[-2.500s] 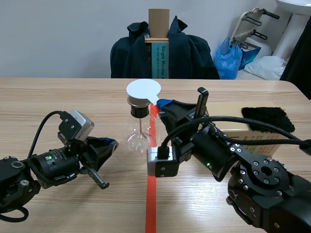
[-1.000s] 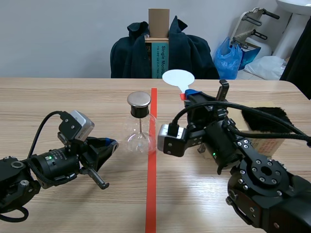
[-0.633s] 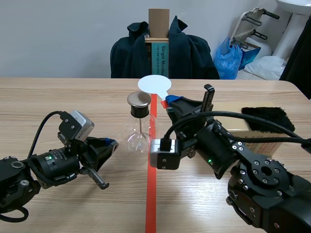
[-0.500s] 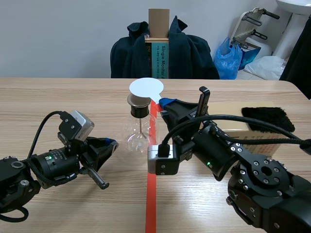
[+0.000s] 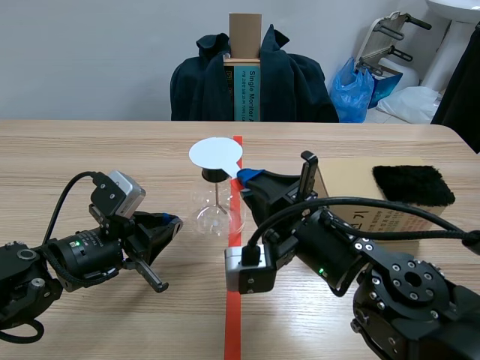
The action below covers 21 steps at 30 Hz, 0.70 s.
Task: Do the electroscope experiment.
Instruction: 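Move the plate toward and away from the electroscope, then hold the plate still at the electroscope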
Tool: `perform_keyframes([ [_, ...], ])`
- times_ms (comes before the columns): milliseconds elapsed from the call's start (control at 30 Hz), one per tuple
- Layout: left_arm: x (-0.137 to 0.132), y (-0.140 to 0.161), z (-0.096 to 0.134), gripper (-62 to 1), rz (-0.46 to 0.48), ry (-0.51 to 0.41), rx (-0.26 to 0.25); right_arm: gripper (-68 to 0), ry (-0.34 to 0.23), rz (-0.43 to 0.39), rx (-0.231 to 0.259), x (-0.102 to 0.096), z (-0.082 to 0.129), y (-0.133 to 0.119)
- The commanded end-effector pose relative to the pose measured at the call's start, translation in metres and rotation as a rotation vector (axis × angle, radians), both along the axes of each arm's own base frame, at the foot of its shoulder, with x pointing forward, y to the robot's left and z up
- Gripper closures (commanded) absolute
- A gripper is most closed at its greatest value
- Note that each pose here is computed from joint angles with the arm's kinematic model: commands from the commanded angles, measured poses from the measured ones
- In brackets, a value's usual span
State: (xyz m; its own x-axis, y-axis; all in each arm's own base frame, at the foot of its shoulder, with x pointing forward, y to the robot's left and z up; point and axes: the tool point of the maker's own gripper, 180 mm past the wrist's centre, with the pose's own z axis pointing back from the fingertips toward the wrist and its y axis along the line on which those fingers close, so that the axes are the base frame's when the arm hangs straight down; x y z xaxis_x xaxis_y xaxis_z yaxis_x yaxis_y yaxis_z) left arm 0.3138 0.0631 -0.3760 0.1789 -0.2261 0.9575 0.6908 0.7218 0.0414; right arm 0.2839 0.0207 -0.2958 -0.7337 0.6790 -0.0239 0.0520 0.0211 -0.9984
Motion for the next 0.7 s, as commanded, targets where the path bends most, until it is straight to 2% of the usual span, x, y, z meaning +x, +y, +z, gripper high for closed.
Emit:
perform_keyframes([
  [0, 0.0074, -0.0026, 0.0118, -3.2, 0.001, -0.033, -0.021, -0.7, -0.042, -0.002, 0.006, 0.0062, 0.0117, -0.0034],
  [200, 0.0074, -0.0026, 0.0118, -3.2, 0.001, -0.033, -0.021, -0.7, -0.046, -0.002, 0.005, 0.0061, 0.012, -0.0033],
  [333, 0.0074, -0.0026, 0.0118, -3.2, 0.001, -0.033, -0.021, -0.7, -0.077, -0.001, 0.019, 0.0054, 0.0177, -0.0035],
  [667, 0.0074, -0.0026, 0.0118, -3.2, 0.001, -0.033, -0.021, -0.7, -0.077, -0.001, 0.019, 0.0054, 0.0177, -0.0035],
])
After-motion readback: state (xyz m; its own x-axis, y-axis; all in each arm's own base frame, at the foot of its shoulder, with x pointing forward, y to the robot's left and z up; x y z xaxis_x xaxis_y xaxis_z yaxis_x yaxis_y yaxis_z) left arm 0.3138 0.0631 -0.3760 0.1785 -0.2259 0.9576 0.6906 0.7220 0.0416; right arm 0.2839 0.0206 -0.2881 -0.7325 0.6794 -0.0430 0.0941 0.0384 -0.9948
